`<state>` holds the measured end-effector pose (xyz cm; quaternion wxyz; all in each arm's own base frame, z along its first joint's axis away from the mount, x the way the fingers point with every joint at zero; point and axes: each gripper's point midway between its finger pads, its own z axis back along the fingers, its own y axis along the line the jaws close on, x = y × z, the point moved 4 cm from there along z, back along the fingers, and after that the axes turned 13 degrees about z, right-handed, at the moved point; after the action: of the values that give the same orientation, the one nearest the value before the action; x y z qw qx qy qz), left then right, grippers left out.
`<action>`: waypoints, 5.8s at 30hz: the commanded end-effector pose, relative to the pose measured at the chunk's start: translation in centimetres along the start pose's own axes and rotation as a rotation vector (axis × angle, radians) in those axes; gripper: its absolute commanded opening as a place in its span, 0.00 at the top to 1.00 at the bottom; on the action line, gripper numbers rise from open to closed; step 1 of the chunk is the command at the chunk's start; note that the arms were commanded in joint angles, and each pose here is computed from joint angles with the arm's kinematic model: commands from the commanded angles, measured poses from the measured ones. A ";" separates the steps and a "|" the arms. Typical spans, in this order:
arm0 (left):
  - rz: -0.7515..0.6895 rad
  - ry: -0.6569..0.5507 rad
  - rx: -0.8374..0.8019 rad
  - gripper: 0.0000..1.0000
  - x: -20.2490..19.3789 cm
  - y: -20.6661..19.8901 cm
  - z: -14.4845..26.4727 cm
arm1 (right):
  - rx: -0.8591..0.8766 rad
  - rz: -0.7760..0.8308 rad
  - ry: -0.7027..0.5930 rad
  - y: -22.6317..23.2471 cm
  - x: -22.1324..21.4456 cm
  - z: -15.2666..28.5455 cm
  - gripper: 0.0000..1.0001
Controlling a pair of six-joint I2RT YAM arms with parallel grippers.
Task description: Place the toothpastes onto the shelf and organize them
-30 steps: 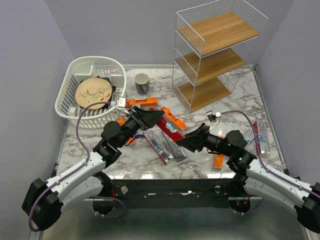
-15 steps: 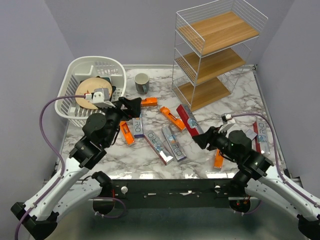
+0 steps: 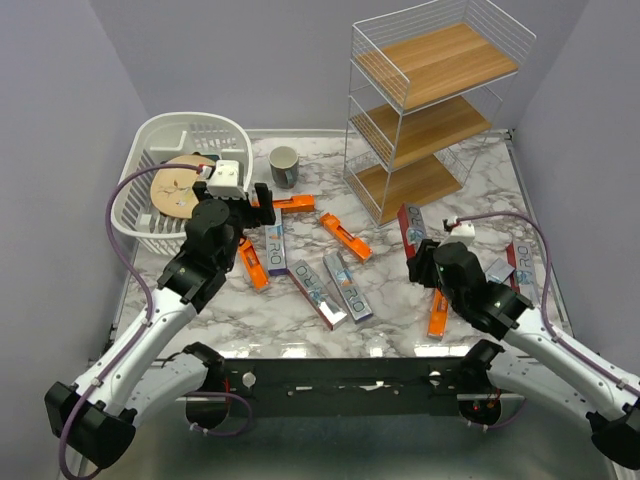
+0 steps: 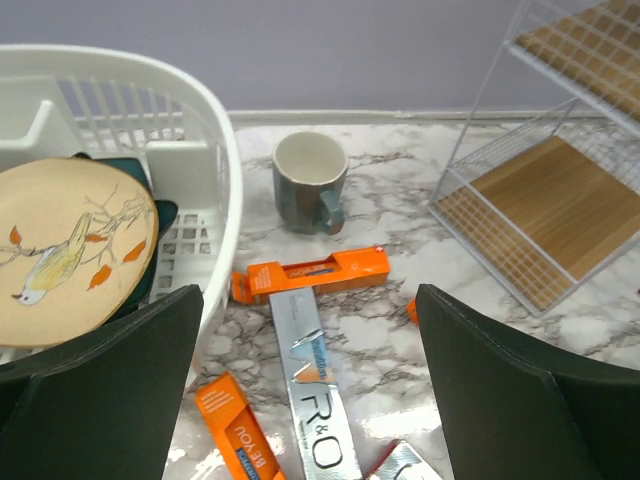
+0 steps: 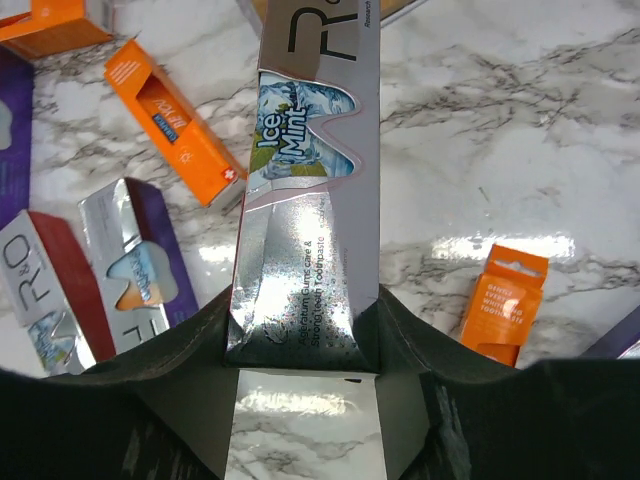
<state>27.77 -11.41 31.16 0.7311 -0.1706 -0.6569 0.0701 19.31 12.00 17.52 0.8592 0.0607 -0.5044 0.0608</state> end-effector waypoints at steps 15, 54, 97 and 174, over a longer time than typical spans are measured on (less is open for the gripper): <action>-0.050 -0.144 0.045 0.01 1.9 3.6 0.7 | 0.137 0.166 -0.224 -2.2 8.2 -11.7 0.67; -0.035 -0.109 0.028 0.01 1.3 4.3 -0.1 | 0.154 -0.113 0.041 -1.3 3.3 -15.6 0.24; -0.025 -0.088 0.025 0.01 0.9 4.2 -0.5 | 0.056 -0.740 -0.080 -1.0 3.5 -20.9 0.47; 0.017 -0.037 -0.005 0.01 0.5 3.9 -1.2 | 0.181 -0.303 0.047 -0.6 -1.0 -10.1 0.18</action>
<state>29.62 -7.64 28.93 0.7251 -0.1637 -0.6641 0.0801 32.13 12.59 13.26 0.8304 0.2372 -0.4931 -0.1050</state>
